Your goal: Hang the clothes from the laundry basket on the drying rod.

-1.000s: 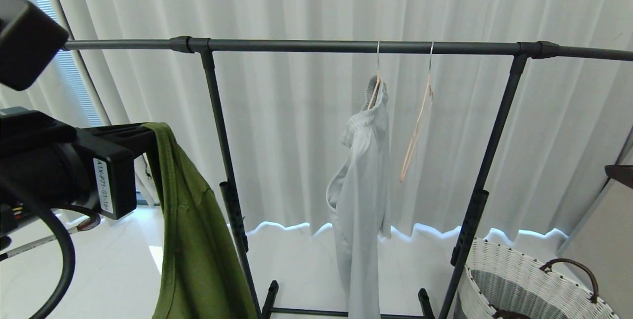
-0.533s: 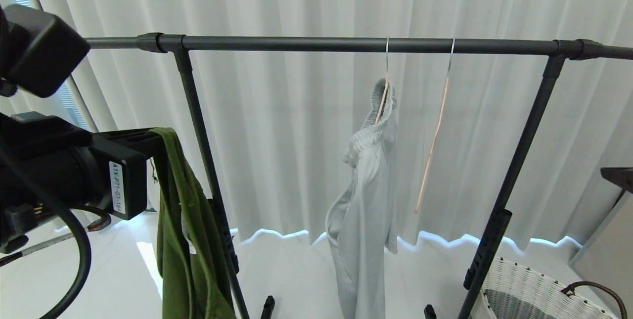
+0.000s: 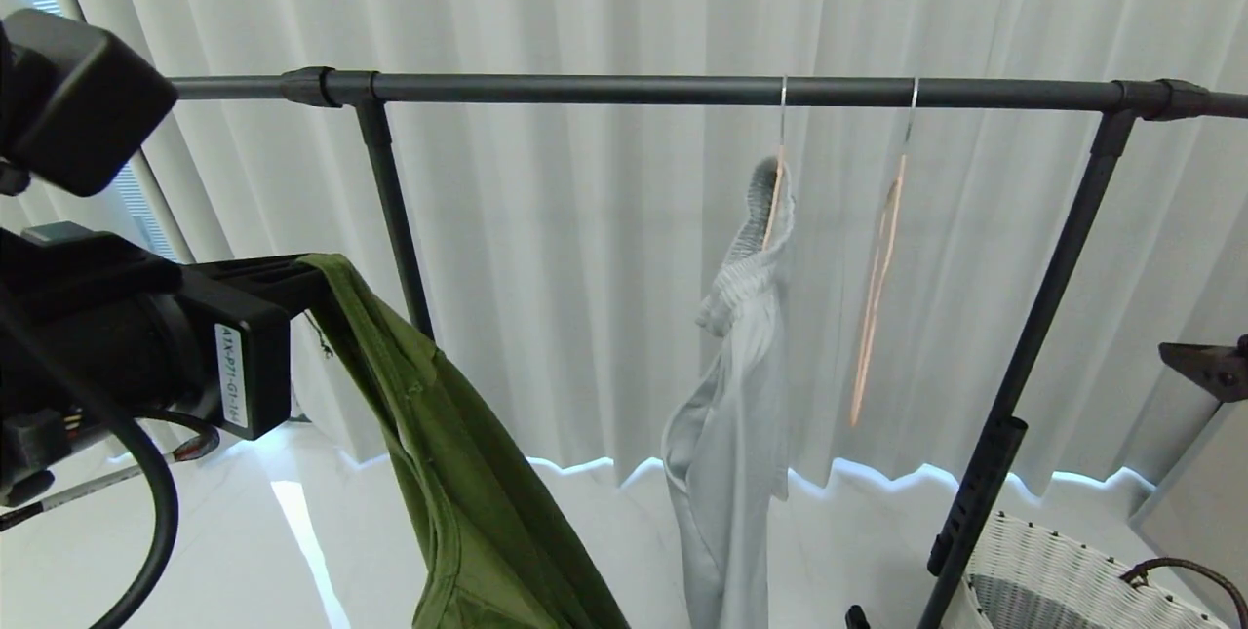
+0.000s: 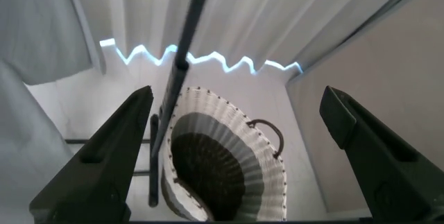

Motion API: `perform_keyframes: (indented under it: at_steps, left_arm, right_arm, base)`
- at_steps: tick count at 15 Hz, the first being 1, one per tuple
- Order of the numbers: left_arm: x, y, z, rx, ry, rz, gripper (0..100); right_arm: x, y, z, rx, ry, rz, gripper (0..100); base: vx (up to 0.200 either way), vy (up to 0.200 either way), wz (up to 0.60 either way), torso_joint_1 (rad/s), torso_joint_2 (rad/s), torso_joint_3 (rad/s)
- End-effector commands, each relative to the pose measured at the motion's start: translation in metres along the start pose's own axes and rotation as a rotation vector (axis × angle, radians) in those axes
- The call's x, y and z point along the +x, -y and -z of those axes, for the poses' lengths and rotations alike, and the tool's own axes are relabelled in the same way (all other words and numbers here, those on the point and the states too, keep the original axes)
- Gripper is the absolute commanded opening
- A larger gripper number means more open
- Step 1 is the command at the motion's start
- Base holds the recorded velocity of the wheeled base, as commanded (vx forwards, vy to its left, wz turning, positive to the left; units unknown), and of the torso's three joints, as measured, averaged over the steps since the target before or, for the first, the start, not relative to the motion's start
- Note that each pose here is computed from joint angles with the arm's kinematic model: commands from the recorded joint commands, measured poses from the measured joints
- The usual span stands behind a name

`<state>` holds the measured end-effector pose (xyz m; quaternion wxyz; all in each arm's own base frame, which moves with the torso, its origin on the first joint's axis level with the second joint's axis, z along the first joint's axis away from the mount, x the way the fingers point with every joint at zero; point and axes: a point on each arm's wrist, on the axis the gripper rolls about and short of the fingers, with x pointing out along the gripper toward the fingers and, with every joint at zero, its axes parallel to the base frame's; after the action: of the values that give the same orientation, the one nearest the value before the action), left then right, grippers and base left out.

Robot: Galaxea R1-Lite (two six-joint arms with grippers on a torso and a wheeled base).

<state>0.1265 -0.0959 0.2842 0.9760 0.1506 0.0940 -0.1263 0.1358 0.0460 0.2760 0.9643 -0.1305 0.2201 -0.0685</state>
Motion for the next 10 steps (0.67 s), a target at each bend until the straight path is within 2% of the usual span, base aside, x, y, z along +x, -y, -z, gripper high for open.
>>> perform_keyframes:
  at_steps: [1, 3, 5, 10]
  left_arm:
    - [0.000, 0.000, 0.000, 0.001, -0.001, -0.001, 0]
    - [0.002, 0.001, 0.001, 0.002, -0.007, 0.000, 0]
    - [0.003, 0.002, 0.001, 0.003, -0.011, 0.001, 0]
    - [0.003, 0.002, 0.003, 0.006, -0.015, 0.001, 0]
  right_arm:
    - [0.002, -0.001, 0.002, -0.006, -0.010, 0.002, 100]
    - [0.004, -0.001, 0.002, -0.004, -0.010, 0.006, 100]
    - [0.008, 0.000, 0.001, 0.006, -0.019, 0.018, 100]
    - [0.034, -0.007, -0.016, 0.085, 0.042, -0.050, 100]
  base:
    - [0.000, 0.200, 0.00, 0.002, 0.00, -0.007]
    - [0.000, 0.200, 0.00, -0.002, 0.00, 0.000]
    - [0.000, 0.000, 0.00, 0.000, 0.00, 0.000]
    - [0.000, 0.000, 0.00, 0.000, 0.00, 0.000]
